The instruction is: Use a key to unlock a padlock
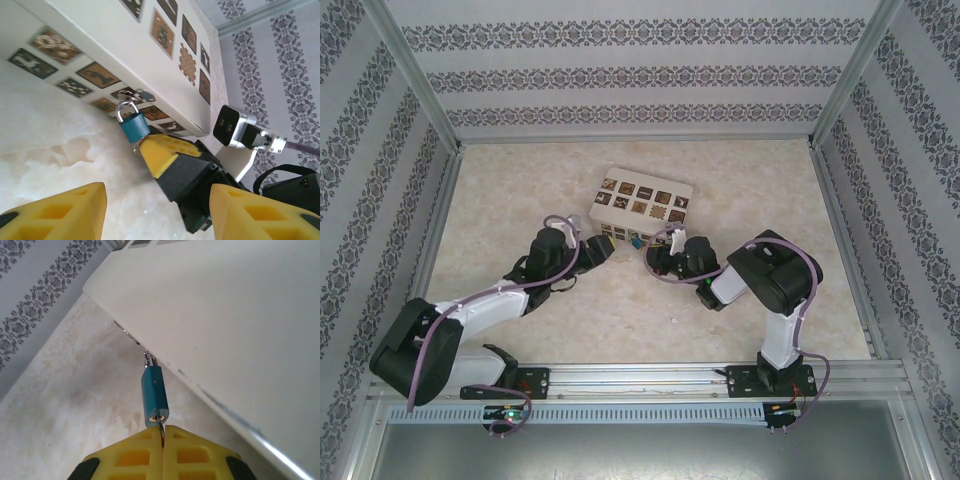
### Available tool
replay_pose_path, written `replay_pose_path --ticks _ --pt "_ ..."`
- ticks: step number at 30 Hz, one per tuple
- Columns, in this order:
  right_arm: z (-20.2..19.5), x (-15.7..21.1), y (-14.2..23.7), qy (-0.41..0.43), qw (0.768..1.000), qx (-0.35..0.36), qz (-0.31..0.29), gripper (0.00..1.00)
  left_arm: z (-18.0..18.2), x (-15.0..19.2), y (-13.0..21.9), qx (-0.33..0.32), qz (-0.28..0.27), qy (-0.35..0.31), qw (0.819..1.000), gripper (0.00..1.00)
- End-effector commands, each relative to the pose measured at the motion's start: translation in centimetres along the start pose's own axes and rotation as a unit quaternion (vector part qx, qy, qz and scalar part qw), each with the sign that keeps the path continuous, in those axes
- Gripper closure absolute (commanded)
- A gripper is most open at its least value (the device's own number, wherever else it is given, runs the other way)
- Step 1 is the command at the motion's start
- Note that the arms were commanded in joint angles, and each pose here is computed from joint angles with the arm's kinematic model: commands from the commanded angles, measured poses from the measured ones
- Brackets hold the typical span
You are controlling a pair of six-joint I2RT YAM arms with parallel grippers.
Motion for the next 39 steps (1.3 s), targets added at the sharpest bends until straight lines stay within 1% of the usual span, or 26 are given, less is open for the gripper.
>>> replay_pose_path --ticks 1,4,7,9,14,19,29,36,39 --pt "2.8 -0.7 -0.6 -0.06 0.997 -0.036 0.019 1.0 -0.5 -1.9 0.9 0.012 -0.061 0.0 0.998 0.44" --pt "3.5 -1.2 -0.7 -0.095 0.995 -0.039 0.022 1.0 -0.3 -1.6 0.9 0.022 -0.063 0.022 0.998 0.44" --pt "4.1 -1.8 -0.6 -0.12 0.992 -0.038 0.019 1.0 0.5 -1.2 0.7 0.021 -0.064 0.062 0.996 0.44" --pt "4.4 -2.0 -0.6 -0.137 0.99 -0.036 0.017 1.0 1.3 -0.6 0.1 0.007 -0.05 0.092 0.994 0.45" --pt "5.2 -2.5 -0.5 -0.177 0.983 -0.037 0.016 1.0 1.4 -0.7 -1.2 0.026 -0.047 0.133 0.99 0.46" --pt "5.6 -2.3 -0.4 -0.187 0.982 -0.025 0.025 1.0 0.7 -1.3 -2.7 0.039 -0.04 0.148 0.987 0.46" --pt "6.3 -2.7 -0.3 -0.211 0.977 -0.022 0.027 1.0 1.7 -1.1 -5.1 0.055 -0.036 0.228 0.972 0.48" --pt "6.6 -2.7 -0.5 -0.22 0.975 -0.021 0.031 1.0 1.8 -0.9 -6.3 0.071 -0.034 0.246 0.966 0.51" --pt "6.8 -2.8 -0.6 -0.221 0.975 -0.023 0.031 1.0 1.7 -0.9 -6.8 0.086 -0.032 0.256 0.962 0.54"
Point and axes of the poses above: each hand's point on the last joint's axis, 136 mm out from that joint toward the fingers, its own y axis back along the fingers, its own z axis along the line the jaws close on, x = y × z, the point moved 2 cm from there along y, back along the fingers, and after that the axes turned 5 degrees about -y, right-handed, at the moved point
